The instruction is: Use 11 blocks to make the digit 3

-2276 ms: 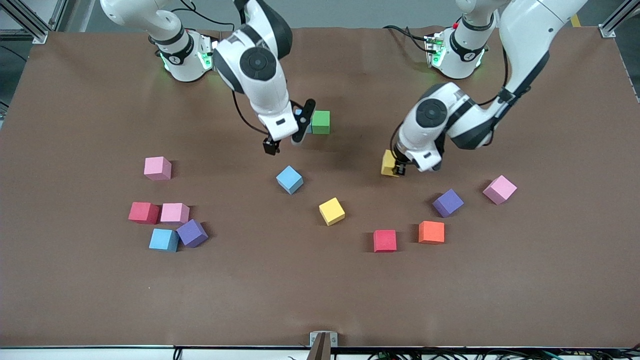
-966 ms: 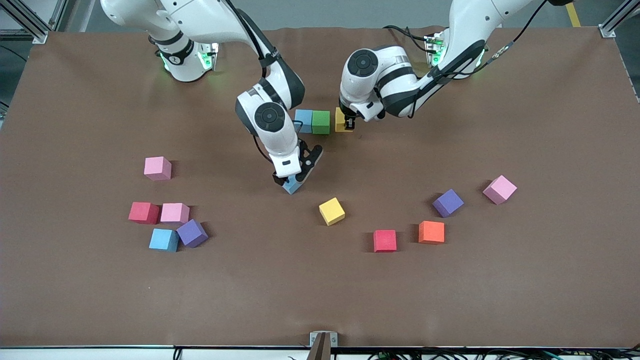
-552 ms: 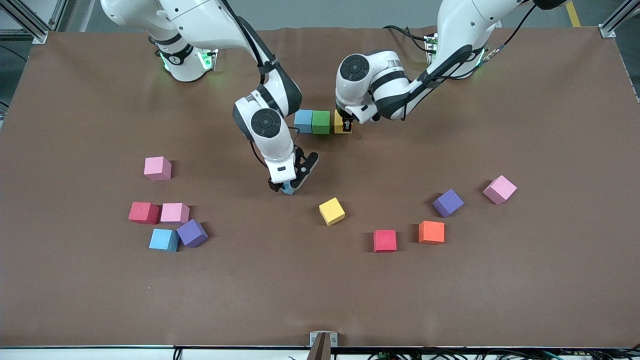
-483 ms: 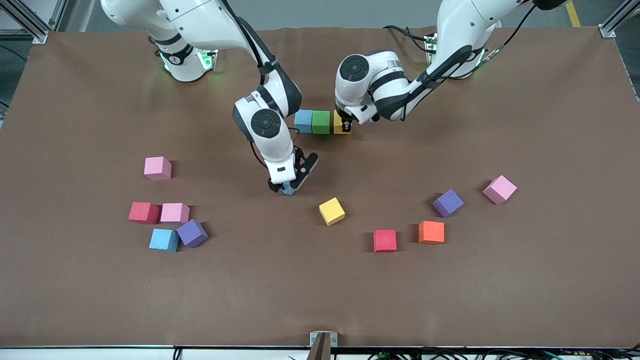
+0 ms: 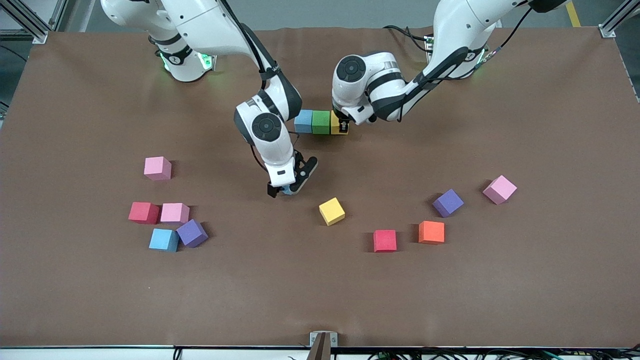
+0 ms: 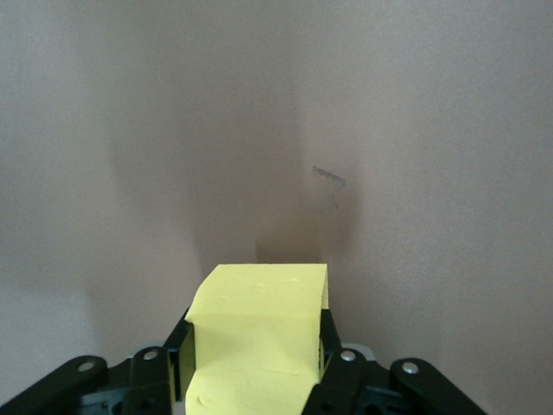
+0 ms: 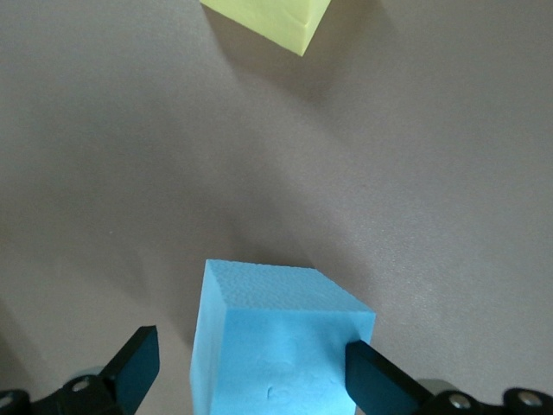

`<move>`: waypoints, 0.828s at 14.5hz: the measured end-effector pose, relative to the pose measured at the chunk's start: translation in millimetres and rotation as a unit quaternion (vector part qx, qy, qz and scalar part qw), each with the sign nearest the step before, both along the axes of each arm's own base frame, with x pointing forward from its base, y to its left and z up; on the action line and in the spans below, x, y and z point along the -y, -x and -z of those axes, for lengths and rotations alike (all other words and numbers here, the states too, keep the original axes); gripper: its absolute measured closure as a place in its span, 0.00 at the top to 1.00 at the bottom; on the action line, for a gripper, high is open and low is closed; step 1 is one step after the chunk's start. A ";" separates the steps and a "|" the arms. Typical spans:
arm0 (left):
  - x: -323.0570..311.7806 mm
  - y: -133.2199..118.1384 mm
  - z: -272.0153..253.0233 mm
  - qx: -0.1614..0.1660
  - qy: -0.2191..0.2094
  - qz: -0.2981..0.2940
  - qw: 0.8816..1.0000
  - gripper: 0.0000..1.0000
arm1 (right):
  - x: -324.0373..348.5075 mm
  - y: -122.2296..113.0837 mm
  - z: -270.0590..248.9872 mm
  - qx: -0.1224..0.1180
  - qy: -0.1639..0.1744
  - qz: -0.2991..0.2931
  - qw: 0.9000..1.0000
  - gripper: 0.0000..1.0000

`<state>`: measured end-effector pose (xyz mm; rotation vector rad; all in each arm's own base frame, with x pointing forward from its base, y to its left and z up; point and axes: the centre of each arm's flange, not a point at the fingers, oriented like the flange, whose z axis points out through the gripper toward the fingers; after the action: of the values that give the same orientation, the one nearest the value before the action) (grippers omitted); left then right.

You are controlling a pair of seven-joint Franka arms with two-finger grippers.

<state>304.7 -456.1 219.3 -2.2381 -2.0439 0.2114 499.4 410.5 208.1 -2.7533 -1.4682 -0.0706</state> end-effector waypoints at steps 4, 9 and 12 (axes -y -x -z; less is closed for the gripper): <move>0.6 -2.3 3.0 -0.005 0.002 -0.003 1.000 0.57 | 2.9 -6.8 -5.3 0.009 0.002 0.004 1.000 1.00; 0.6 -2.3 5.4 -0.008 0.002 -0.004 1.000 0.57 | 6.7 -11.7 -6.0 0.012 0.004 0.008 1.000 1.00; -0.5 -6.0 7.7 -0.010 0.002 -0.008 1.000 0.57 | 7.7 -12.8 -1.8 0.011 0.007 0.009 1.000 1.00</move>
<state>310.7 -455.6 211.5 -2.2134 -2.0524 0.2387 512.2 402.8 209.9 -2.7849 -1.4542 -0.0912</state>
